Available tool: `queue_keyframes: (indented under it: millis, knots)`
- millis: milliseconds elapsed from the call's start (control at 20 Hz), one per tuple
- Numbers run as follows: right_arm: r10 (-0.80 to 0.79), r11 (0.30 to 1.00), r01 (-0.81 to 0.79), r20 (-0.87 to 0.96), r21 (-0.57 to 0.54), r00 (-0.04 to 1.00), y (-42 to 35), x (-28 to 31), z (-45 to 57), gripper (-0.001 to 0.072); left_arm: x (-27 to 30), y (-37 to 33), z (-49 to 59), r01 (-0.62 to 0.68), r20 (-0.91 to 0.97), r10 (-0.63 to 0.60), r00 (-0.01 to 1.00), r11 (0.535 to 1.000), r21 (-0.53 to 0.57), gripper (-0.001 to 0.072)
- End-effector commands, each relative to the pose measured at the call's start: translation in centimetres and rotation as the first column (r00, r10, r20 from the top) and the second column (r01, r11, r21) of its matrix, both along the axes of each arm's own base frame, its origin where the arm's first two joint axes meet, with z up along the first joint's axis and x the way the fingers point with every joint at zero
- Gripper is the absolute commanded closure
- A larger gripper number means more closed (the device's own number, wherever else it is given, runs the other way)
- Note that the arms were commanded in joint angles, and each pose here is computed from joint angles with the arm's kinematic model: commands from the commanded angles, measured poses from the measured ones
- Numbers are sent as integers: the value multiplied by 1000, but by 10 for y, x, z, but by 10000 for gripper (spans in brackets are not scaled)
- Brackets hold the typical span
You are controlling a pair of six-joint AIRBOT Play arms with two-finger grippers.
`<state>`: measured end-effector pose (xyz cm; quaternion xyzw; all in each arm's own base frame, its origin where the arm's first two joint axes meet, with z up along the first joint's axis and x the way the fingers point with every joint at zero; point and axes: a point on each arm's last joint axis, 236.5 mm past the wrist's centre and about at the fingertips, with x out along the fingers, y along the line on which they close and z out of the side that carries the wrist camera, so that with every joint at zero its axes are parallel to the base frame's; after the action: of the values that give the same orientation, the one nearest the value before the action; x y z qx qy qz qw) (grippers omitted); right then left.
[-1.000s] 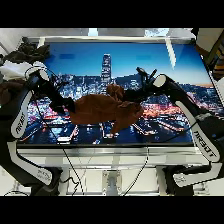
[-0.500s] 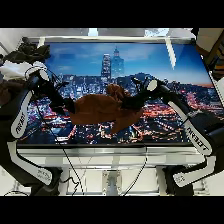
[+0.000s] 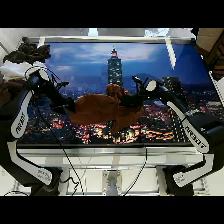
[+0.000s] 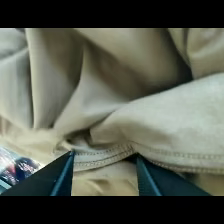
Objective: Fold the shirts.
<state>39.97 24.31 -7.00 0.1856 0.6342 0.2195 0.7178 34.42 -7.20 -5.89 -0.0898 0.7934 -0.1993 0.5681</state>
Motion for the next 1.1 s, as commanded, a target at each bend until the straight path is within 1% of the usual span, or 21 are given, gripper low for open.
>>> queue_keyframes:
  millis: [0, 50, 100, 200, 250, 300, 400, 500, 550, 650, 700, 750, 800, 850, 900, 950, 1000, 1050]
  knots:
    - [-47, 997, 49, -23, 58, 999, 12, 6, -6, 274, 0, 0, 0, 1, 0, -1, 1000, 1000, -1, 20]
    - [-52, 997, 53, -22, 55, 998, 11, 8, -9, 279, 0, 0, 0, 1, 0, -1, 1000, 1000, -1, 20]
    - [-52, 998, 53, -9, 47, 999, 9, 10, -10, 352, -1, 0, 1, 2, -1, -2, 1000, 1000, -1, 20]
    - [-27, 999, 26, 27, 40, 999, 8, 13, -10, 588, -1, 0, 1, 2, -3, -2, 1000, 1000, -1, 20]
    - [-19, 999, 18, 37, 37, 999, 8, 14, -10, 663, -1, 0, 1, 2, -3, -2, 1000, 1000, -1, 20]
    - [-15, 1000, 13, 41, 28, 999, 6, 15, -11, 683, -1, 0, 1, 2, -3, -2, 1000, 1000, -1, 20]
    - [15, 1000, -13, 51, -24, 999, -6, 14, -15, 684, -1, 0, 1, 0, -5, 0, 1000, 1000, 0, 20]
    - [54, 991, -46, 60, -123, 997, -38, 12, -15, 685, -1, 0, 1, -2, -5, 2, 1000, 1000, 0, 21]
    - [60, 980, -46, 67, -195, 996, -63, 13, -11, 685, -1, 0, 1, -3, -4, 3, 1000, 1000, 1, 21]
    - [49, 948, -15, 99, -319, 994, -111, 17, 7, 686, -1, 0, 1, -5, -5, 5, 1000, 1000, 2, 21]
    - [33, 935, 14, 127, -356, 991, -133, 21, 20, 687, -1, 0, 1, -14, -9, 14, 1000, 1000, 5, 20]
    - [13, 928, 46, 157, -370, 987, -149, 25, 32, 687, -1, 0, 1, -26, -14, 26, 1000, 1000, 10, 20]
    - [-20, 930, 84, 180, -359, 983, -160, 28, 44, 686, -1, 0, 1, -36, -19, 36, 999, 999, 13, 21]
    - [-60, 943, 112, 172, -312, 983, -161, 26, 51, 684, -1, 0, 1, -47, -22, 47, 999, 999, 18, 20]
    - [-94, 966, 123, 135, -227, 986, -149, 21, 55, 618, 0, 0, 0, -47, -18, 47, 999, 999, 18, 21]
    - [-77, 988, 91, 118, -122, 990, -127, 17, 61, 356, 3, 0, -1, -51, -8, 51, 999, 999, 20, 20]
    - [-61, 997, 66, 124, -34, 990, -107, 16, 67, 285, 4, 0, -1, -53, -4, 53, 999, 998, 20, 20]
    - [-55, 998, 50, 138, 41, 989, -88, 16, 74, 285, 3, 0, -1, -58, -9, 58, 998, 998, 20, 20]
